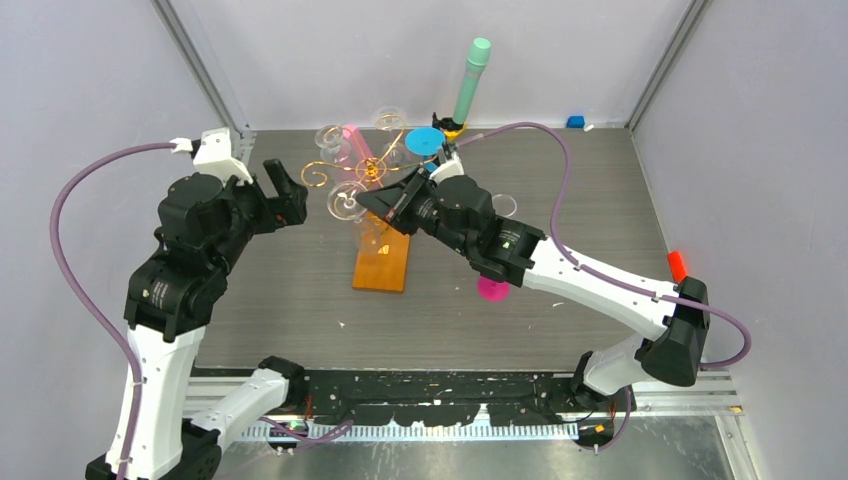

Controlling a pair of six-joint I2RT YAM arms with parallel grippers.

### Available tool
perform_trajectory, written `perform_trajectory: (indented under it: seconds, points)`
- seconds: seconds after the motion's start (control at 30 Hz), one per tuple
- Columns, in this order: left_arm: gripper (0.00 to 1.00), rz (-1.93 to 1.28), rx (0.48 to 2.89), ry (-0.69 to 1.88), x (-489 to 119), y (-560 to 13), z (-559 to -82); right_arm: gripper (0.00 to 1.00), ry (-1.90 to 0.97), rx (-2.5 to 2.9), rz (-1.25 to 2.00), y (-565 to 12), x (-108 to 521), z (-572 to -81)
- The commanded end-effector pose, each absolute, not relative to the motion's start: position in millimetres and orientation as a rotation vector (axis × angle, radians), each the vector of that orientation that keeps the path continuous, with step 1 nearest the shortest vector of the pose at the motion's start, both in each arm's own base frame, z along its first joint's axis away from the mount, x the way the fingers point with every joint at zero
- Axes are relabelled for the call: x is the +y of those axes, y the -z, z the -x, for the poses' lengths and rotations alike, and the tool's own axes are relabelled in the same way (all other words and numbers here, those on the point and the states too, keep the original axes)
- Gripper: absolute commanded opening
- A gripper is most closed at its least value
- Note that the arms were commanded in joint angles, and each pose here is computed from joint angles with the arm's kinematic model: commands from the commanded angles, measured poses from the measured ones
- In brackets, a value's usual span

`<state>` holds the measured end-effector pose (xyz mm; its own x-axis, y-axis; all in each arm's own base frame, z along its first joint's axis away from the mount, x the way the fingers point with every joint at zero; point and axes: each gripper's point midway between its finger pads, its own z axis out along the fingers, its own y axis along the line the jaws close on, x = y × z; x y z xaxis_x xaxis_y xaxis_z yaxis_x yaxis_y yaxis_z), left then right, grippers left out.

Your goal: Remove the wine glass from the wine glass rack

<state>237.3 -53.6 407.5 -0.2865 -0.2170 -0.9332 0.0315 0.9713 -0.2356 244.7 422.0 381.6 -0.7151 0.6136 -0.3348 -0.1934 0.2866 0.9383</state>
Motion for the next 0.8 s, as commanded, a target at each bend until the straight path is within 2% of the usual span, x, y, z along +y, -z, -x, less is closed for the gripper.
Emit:
perform_trajectory:
  seconds: [0.0, 0.3, 0.77]
  points:
    - [0.90, 0.141, 1.808, 0.221, -48, -417, -237, 0.00, -1.681, 1.725, -0.358, -445, 418, -229]
    - [0.90, 0.158, 1.789, 0.225, -46, -419, -237, 0.00, -1.734, 1.731, -0.271, -456, 426, -214]
    - [0.91, 0.147, 1.781, 0.255, -50, -418, -233, 0.00, -1.540, 1.688, -0.355, -447, 432, -255]
